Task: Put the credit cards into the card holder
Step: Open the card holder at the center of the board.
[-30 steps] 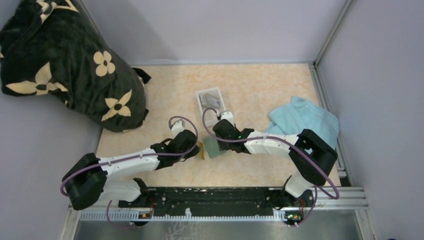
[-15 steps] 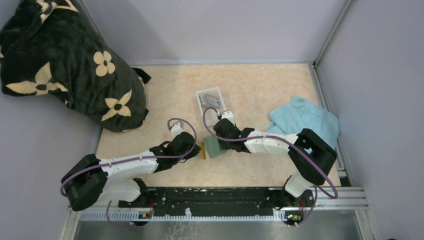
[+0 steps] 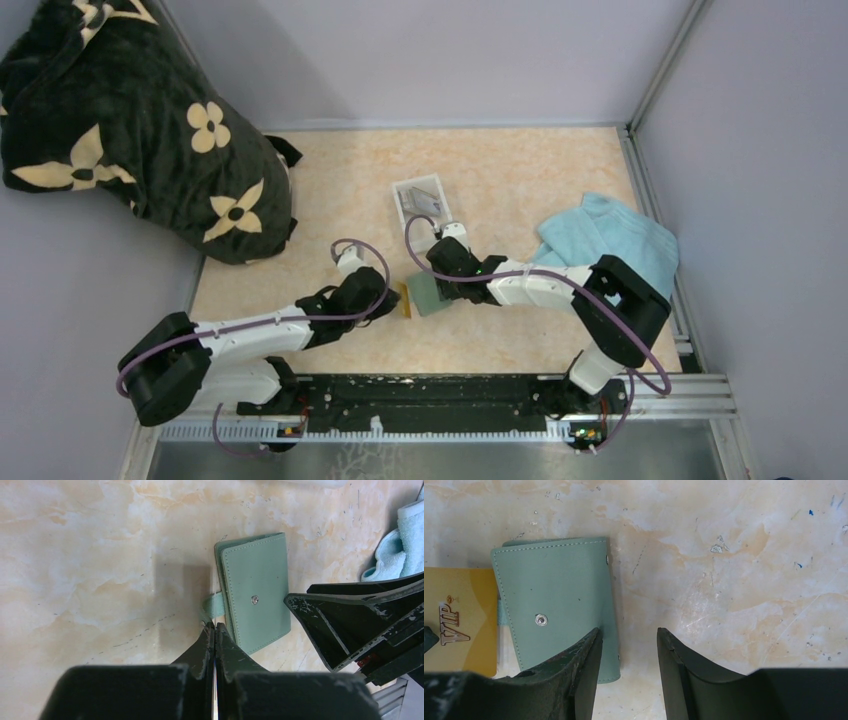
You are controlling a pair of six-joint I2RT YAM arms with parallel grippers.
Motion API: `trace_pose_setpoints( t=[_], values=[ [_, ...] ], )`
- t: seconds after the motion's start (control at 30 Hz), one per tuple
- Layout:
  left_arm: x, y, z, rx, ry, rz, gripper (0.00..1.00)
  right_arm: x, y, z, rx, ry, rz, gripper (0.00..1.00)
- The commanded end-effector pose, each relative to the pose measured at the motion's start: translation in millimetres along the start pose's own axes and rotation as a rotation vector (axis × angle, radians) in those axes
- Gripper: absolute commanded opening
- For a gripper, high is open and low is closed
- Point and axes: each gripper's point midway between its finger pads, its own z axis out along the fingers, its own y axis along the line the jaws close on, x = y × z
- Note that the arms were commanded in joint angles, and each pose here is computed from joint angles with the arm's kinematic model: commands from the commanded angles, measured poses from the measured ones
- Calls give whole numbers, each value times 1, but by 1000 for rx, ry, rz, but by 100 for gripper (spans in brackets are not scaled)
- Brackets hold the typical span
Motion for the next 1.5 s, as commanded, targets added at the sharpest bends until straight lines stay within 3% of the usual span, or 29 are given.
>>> trace_pose_setpoints(
  t=[0.0,1.47],
  values=[
    [-2,-3,0,32,-28,-37,0,-10,4,2,-18,-26,15,45],
    [-2,-11,8,104,-47,-86,0,-25,-30,-5,61,-77,45,44]
  ],
)
